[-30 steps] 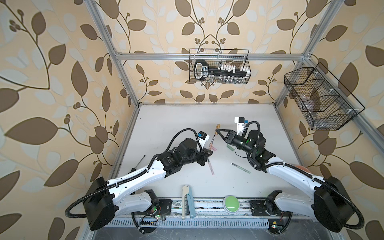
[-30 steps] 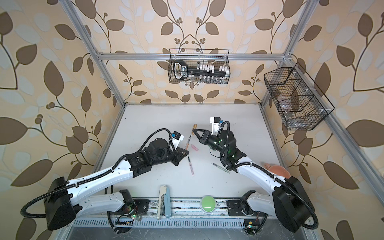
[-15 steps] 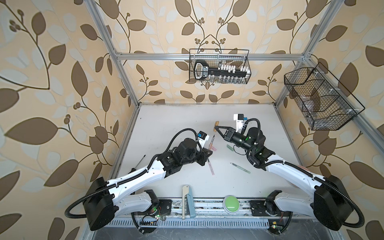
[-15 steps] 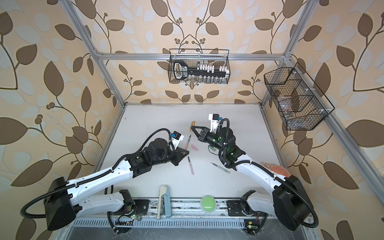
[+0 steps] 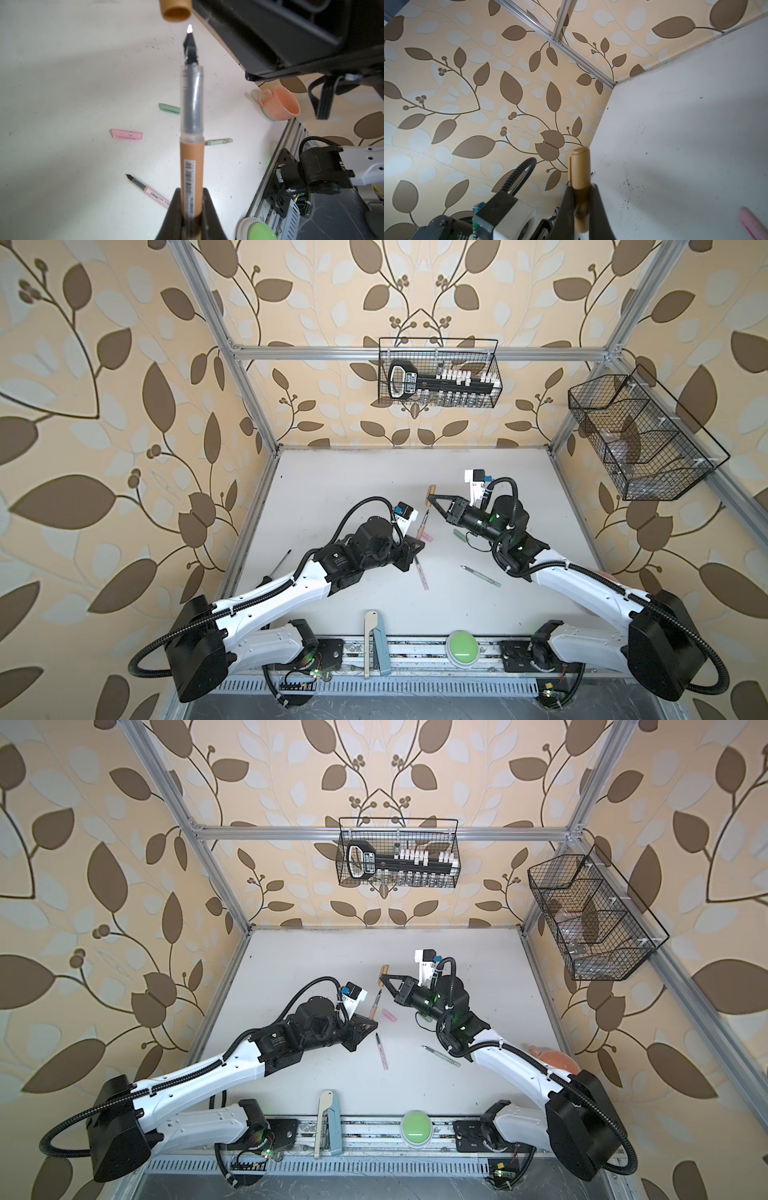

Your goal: Insert the pens into the pen caps

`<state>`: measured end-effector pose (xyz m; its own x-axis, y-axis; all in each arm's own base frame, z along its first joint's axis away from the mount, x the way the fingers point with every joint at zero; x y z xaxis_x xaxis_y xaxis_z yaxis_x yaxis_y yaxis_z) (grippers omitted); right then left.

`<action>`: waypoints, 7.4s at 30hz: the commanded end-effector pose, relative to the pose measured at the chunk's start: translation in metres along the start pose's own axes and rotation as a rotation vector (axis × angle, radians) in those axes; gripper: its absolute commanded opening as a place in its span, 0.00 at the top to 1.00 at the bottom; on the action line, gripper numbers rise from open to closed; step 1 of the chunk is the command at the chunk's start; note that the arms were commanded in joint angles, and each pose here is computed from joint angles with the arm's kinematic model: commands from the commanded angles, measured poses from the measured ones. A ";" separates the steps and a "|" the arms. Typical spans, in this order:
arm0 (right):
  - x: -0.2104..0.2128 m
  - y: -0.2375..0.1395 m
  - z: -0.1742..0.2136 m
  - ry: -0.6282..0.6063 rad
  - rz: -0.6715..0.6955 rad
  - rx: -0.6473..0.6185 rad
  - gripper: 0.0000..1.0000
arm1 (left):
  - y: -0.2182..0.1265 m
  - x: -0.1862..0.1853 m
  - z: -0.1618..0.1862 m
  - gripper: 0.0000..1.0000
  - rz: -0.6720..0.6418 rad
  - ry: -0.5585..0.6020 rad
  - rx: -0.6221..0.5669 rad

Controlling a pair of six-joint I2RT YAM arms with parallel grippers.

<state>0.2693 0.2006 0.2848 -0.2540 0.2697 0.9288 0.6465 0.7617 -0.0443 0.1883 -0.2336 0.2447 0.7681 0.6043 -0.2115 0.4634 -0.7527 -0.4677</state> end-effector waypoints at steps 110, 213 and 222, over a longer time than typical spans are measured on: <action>0.004 -0.007 0.020 0.017 -0.031 0.029 0.98 | -0.008 -0.003 -0.006 1.00 -0.003 -0.005 -0.063; 0.064 -0.036 -0.008 -0.149 -0.142 -0.042 0.98 | -0.029 -0.029 -0.039 1.00 0.178 0.168 -0.261; 0.063 -0.028 -0.001 -0.140 -0.151 -0.008 0.99 | -0.028 -0.028 -0.037 1.00 0.167 0.165 -0.252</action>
<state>0.2375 0.1913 0.3403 -0.4275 0.2635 0.8648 0.6228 0.7792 0.0704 0.1746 -0.2388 0.2810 0.8786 0.4558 -0.1426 0.4121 -0.8744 -0.2560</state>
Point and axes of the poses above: each gripper's point midway between its finger pads, its own y axis out along the fingers, its own x axis along the line the jaws close on, z = x × y, the point moved 8 cm from there along -y, back along the fingers, and after that the axes turned 14 degrees about y, right-handed, at the moved point
